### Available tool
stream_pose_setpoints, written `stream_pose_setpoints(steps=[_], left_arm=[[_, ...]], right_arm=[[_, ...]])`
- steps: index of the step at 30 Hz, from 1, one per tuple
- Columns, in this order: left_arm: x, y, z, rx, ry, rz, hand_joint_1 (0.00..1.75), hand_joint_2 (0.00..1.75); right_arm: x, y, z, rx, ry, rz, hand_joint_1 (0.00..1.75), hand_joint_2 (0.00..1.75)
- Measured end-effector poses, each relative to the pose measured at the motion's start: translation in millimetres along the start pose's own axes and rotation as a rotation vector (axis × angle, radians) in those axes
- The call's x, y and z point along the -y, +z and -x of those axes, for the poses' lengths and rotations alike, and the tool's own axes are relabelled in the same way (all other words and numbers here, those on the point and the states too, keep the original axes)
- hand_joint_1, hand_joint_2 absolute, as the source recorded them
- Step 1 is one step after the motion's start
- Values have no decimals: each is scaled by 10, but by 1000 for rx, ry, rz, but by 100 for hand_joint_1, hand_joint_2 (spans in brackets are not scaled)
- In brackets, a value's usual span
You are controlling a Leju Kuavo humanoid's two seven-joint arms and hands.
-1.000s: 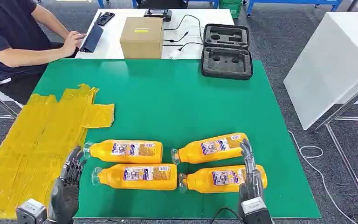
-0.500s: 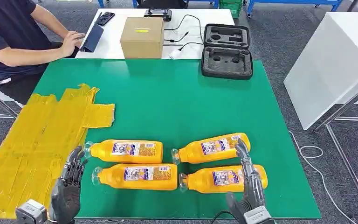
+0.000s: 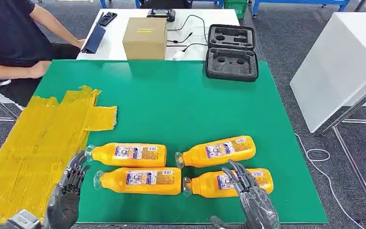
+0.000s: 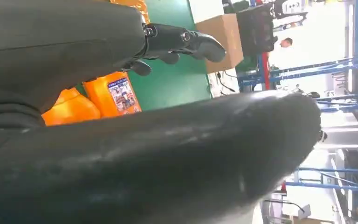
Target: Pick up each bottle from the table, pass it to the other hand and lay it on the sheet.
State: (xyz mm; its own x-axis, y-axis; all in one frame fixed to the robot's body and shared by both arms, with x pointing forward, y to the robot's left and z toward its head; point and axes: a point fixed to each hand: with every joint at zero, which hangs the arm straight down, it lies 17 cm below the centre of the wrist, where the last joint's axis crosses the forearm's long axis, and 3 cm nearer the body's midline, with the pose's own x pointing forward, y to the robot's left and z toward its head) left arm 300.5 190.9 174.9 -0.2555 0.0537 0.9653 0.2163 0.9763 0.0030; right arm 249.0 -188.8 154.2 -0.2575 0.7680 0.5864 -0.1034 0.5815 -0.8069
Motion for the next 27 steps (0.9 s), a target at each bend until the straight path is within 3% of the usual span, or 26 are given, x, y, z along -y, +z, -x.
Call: stream_pose_setpoints(steps=[7, 19, 27], left_arm=[[33, -53, -65, -7, 2, 13, 0, 0], [-40, -109, -153, 15, 6, 0, 0, 0], [-239, 29, -171, 16, -8, -62, 0, 0]], right_arm=[[-75, 26, 260, -98, 154, -74, 0, 175], [-48, 6, 525, -171, 164, -92, 0, 175], [-177, 254, 1100, -244, 166, -147, 0, 175]])
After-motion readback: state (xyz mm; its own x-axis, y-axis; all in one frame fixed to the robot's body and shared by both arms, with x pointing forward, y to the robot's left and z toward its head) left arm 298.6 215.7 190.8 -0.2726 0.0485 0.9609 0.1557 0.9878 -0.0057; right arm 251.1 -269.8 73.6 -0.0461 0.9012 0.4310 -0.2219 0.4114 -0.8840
